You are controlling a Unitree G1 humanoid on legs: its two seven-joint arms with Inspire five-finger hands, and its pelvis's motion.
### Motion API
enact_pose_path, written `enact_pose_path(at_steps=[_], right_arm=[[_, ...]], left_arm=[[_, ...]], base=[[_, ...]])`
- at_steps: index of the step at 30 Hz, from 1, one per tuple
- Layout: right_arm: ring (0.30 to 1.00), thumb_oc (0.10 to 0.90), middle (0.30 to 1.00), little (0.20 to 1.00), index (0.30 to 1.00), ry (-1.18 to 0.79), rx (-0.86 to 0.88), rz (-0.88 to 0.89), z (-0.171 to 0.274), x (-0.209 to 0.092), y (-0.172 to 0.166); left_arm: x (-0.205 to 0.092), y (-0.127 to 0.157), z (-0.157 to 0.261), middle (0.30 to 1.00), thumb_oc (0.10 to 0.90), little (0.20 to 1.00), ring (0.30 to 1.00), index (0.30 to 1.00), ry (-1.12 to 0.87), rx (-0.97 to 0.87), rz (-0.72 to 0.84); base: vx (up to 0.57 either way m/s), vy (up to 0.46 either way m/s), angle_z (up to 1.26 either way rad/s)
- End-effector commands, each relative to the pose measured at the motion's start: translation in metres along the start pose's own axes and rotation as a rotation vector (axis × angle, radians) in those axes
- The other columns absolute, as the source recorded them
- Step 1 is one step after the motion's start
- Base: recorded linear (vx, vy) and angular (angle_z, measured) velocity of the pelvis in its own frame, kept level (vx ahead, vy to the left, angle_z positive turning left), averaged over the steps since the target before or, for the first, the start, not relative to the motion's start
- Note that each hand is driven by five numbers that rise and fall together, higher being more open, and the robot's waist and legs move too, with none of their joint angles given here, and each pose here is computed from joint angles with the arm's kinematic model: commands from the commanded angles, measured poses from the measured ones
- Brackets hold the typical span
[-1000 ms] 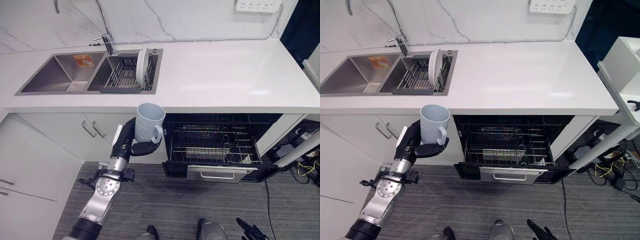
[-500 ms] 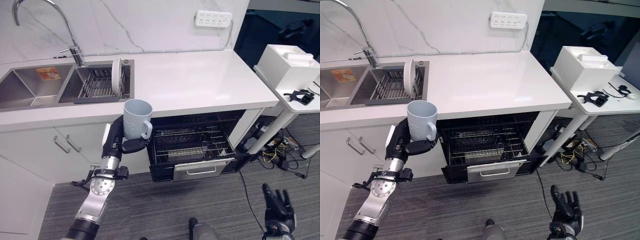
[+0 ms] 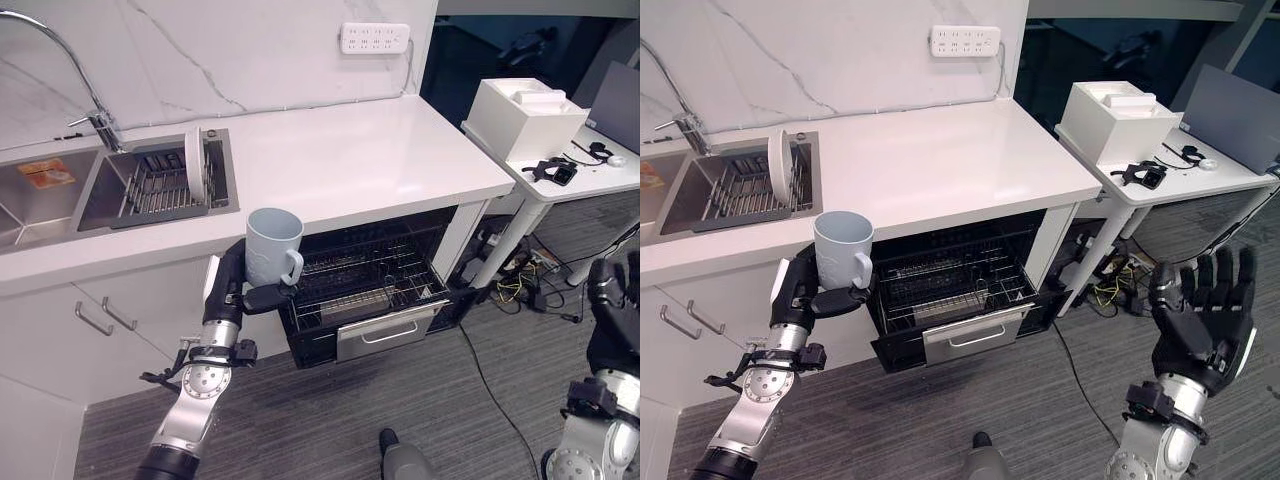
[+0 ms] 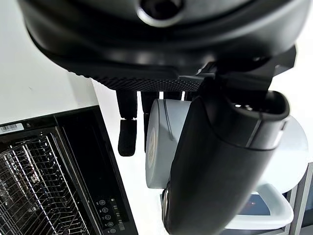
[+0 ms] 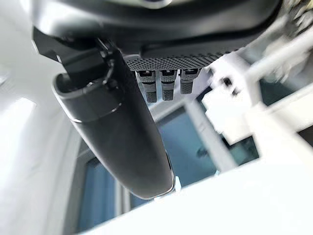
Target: Place the dishes in the dishwasher.
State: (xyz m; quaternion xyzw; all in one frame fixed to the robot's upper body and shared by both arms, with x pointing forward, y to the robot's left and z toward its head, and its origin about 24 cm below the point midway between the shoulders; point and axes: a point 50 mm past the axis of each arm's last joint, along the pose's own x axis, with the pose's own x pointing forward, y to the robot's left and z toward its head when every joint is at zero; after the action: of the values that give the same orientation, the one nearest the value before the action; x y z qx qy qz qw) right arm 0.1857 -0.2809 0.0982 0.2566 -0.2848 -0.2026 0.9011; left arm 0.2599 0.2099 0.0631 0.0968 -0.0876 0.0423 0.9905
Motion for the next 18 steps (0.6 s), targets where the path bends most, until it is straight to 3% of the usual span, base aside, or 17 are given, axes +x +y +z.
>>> enact_pose_path(at_steps=[1,8,12,18], right_arm=[[0.900,0.800,0.900,0.900,0.900,-0.124,-0.035,0.345,0.026,0.027,0.048],[0.900,0.800,0.900,0.900,0.900,0.143,0.135,0.717,-0.013,0.011,0.127],[0.900,0.800,0.900,0.900,0.900,0.200,0.145,0.773,-0.023,0.005,0.138],[0.900,0.800,0.900,0.900,0.900,0.256,0.116,0.832,-0.038,0.000,0.147]], left_arm=[[0.017,-0.001,0.057,0.300,0.400,0.300,0.300,0.300,-0.288,-0.038,0.043],[0.009,-0.014,0.070,0.300,0.400,0.300,0.300,0.300,-0.347,0.056,-0.083],[0.009,-0.022,0.074,0.300,0.400,0.300,0.300,0.300,-0.365,0.060,-0.146],[0.004,-0.048,0.087,0.300,0.400,0.300,0.300,0.300,-0.423,-0.077,-0.493]], base=[[0.00,0.000,0.00],[0.01,-0.015,0.28],[0.01,-0.028,0.31],[0.00,-0.014,0.09]])
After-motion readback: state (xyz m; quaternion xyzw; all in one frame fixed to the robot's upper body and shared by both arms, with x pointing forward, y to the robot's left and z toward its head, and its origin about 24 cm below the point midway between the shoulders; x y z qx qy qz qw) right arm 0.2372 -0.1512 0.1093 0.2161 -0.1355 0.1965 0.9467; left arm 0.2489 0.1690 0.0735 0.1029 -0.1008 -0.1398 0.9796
